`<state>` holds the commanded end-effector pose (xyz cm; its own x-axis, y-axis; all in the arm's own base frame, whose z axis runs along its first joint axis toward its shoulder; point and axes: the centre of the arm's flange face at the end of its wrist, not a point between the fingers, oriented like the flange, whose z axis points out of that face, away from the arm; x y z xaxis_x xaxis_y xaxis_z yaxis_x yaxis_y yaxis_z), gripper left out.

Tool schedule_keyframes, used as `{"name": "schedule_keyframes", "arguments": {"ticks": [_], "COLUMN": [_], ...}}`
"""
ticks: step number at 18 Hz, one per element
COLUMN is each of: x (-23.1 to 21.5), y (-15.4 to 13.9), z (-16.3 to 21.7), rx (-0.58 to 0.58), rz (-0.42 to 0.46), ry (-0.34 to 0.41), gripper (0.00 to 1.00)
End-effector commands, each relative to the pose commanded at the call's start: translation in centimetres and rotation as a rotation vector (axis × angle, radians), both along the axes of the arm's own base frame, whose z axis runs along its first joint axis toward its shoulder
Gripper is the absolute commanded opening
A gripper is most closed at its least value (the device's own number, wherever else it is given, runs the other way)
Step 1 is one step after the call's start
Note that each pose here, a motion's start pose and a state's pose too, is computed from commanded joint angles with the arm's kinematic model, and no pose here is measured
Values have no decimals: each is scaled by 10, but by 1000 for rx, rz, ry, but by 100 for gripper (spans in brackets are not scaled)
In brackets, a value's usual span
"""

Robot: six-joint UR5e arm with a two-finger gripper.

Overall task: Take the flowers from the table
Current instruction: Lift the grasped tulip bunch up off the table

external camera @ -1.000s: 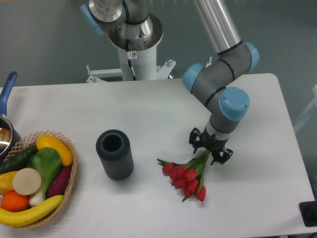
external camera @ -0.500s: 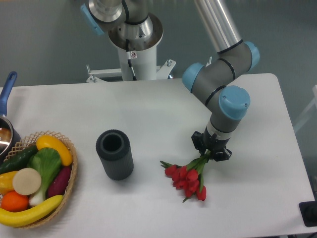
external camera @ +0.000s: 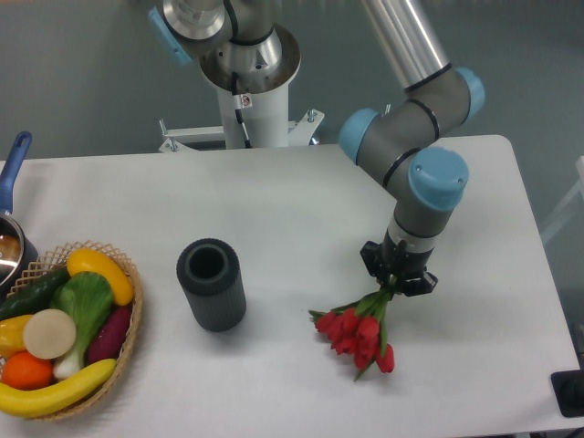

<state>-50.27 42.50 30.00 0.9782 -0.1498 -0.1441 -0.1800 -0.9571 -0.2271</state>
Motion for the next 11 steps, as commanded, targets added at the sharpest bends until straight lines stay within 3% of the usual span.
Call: {"name": "schedule_keyframes", "arguments": {"ticks": [2,11], "x": [-1,-9], "y": [4,-11], "z": [24,131], "rx": [60,457], "rz": [-7,22], "ry": [22,-17], "gripper": [20,20]}}
